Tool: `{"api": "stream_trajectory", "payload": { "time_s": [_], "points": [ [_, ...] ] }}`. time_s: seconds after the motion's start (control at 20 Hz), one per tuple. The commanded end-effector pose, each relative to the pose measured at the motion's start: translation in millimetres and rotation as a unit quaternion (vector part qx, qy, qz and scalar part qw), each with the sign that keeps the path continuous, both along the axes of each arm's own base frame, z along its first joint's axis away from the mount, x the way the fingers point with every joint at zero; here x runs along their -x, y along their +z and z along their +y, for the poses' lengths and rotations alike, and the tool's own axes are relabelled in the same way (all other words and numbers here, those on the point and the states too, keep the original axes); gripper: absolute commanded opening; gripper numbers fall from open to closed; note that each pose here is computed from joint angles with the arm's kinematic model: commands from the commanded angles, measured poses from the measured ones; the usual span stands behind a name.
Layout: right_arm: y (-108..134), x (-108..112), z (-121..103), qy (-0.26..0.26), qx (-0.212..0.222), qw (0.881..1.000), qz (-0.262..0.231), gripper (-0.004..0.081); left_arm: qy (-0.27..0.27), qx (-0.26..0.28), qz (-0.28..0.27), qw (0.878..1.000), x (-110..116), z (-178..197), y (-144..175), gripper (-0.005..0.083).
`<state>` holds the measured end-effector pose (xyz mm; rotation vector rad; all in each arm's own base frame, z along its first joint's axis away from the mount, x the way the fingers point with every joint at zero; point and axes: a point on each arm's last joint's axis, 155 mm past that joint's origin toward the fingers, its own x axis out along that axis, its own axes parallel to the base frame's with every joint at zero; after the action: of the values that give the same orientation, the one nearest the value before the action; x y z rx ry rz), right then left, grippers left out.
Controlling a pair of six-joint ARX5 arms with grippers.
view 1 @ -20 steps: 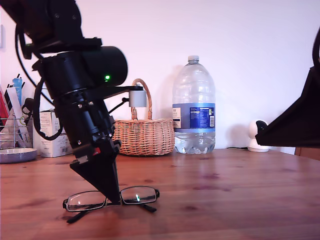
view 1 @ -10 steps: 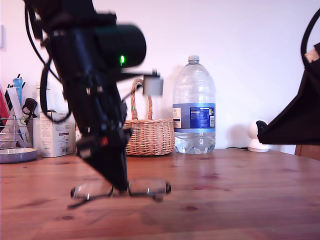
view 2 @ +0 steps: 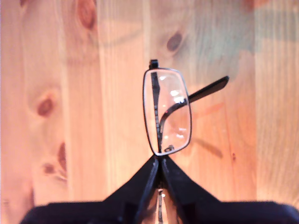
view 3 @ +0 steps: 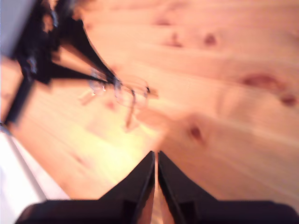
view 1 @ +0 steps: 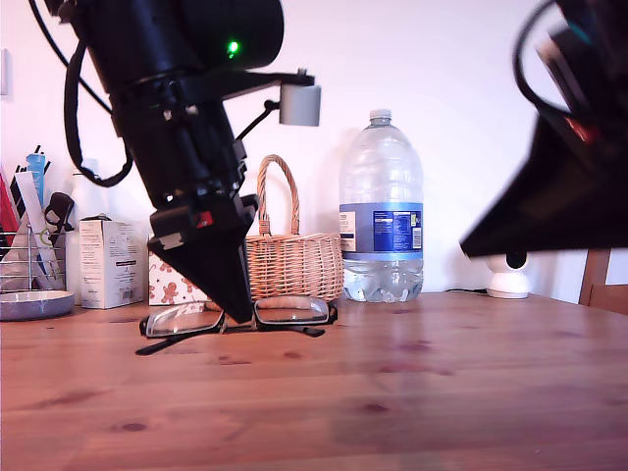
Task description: Pick up the glasses and open them, then place them back on the table
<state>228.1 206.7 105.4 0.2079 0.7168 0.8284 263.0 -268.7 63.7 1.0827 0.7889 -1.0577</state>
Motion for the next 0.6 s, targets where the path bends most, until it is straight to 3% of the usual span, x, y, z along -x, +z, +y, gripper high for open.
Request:
{"api": "stream_trajectory", "payload": {
  "time_s": [0.0, 0.3, 0.55],
  "points": [
    [-5, -1, 0, 0.005, -0.002, 1.000, 0.029, -0.0012, 0.005, 0.008, -0.012, 1.000, 2, 0, 4, -0.0023],
    [-9, -14, -5, 0.005, -0.027, 0.996, 0.086, -0.0012, 0.012, 0.030, -0.069, 0.997, 10, 2, 14, -0.0023],
    [7, -1, 16, 0.075, -0.100, 0.981, 0.149, -0.0012, 0.019, 0.081, -0.150, 0.985, 17, 2, 28, -0.0023]
  ]
}}
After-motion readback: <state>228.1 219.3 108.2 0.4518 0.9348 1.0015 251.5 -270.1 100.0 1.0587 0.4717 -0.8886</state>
